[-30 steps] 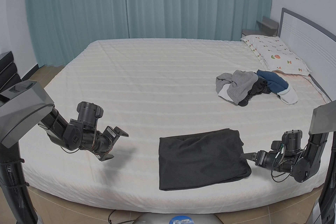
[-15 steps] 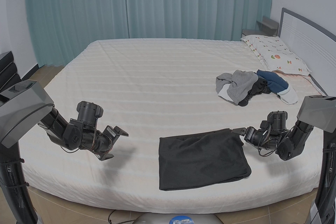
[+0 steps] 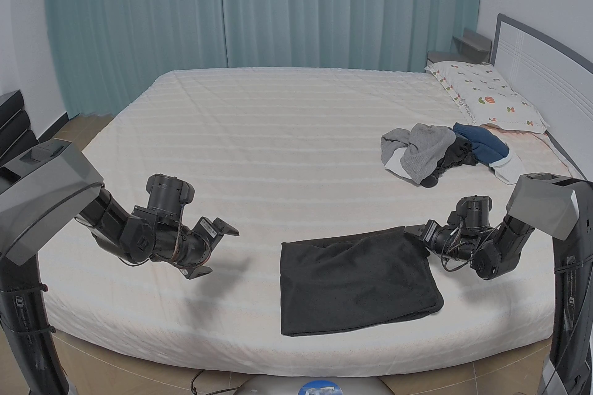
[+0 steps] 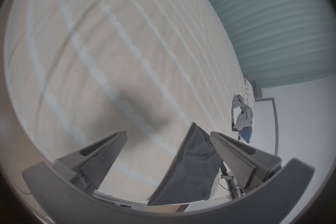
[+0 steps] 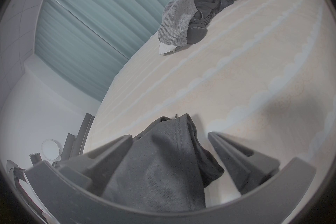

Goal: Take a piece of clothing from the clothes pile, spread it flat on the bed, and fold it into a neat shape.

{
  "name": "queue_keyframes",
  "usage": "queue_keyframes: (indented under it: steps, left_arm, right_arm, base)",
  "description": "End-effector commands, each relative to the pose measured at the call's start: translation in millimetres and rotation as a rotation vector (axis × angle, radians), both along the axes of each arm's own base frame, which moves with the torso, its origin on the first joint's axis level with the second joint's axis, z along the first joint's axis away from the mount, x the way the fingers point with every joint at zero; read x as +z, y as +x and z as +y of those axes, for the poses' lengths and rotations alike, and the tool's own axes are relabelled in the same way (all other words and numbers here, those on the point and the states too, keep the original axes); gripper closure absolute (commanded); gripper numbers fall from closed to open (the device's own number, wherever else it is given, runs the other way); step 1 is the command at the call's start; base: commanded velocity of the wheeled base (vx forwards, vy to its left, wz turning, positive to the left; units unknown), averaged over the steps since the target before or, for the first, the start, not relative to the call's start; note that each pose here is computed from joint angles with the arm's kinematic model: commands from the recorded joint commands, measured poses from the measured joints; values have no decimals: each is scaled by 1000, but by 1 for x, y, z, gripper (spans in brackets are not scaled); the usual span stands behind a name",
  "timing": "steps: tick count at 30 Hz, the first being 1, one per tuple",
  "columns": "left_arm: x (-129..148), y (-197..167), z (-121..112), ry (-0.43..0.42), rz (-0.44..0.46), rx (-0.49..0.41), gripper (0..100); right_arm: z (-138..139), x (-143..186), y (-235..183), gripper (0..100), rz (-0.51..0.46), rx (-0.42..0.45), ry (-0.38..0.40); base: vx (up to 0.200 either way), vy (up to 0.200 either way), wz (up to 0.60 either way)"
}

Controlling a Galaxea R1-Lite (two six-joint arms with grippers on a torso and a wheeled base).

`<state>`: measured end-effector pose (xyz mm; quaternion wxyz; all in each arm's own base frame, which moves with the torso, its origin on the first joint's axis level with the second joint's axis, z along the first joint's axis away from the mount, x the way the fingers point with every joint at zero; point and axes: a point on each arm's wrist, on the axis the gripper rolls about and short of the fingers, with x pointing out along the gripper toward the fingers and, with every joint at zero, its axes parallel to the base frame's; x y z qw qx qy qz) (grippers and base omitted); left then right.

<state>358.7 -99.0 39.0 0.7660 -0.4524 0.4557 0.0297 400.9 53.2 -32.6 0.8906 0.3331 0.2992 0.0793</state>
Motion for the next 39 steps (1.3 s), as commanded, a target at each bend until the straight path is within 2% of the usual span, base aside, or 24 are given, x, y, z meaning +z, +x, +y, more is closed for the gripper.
queue_keyframes:
  steps: [1,10,17,23,30,31,34,39]
  left_arm:
    - [-5,4,-9,14,-2,-8,0]
    - [-20,16,-25,105,-26,30,0]
    - [-17,35,-60,82,-99,-27,0]
    - [-26,43,-102,73,-135,-102,0]
    - [-39,47,-113,128,-167,-186,0]
    - [-50,48,-122,161,-178,-216,0]
    - [-55,54,-125,207,-203,-176,0]
    - [-58,59,-132,216,-220,-168,0]
  right_arm:
    - [-1,-2,1,100,-1,-4,4]
    - [-5,1,1,100,11,-40,48]
    - [-5,2,-1,100,17,-46,58]
    - [-9,1,-2,100,22,-56,58]
    - [-8,0,-3,100,25,-52,60]
    - [-7,0,-3,100,25,-50,59]
    - [-5,1,-3,100,24,-47,59]
    - [-5,3,-3,100,23,-53,73]
  base:
    - [0,0,0]
    - [0,0,0]
    - [0,0,0]
    - [0,0,0]
    - [0,0,0]
    - [0,0,0]
    - [0,0,0]
    - [0,0,0]
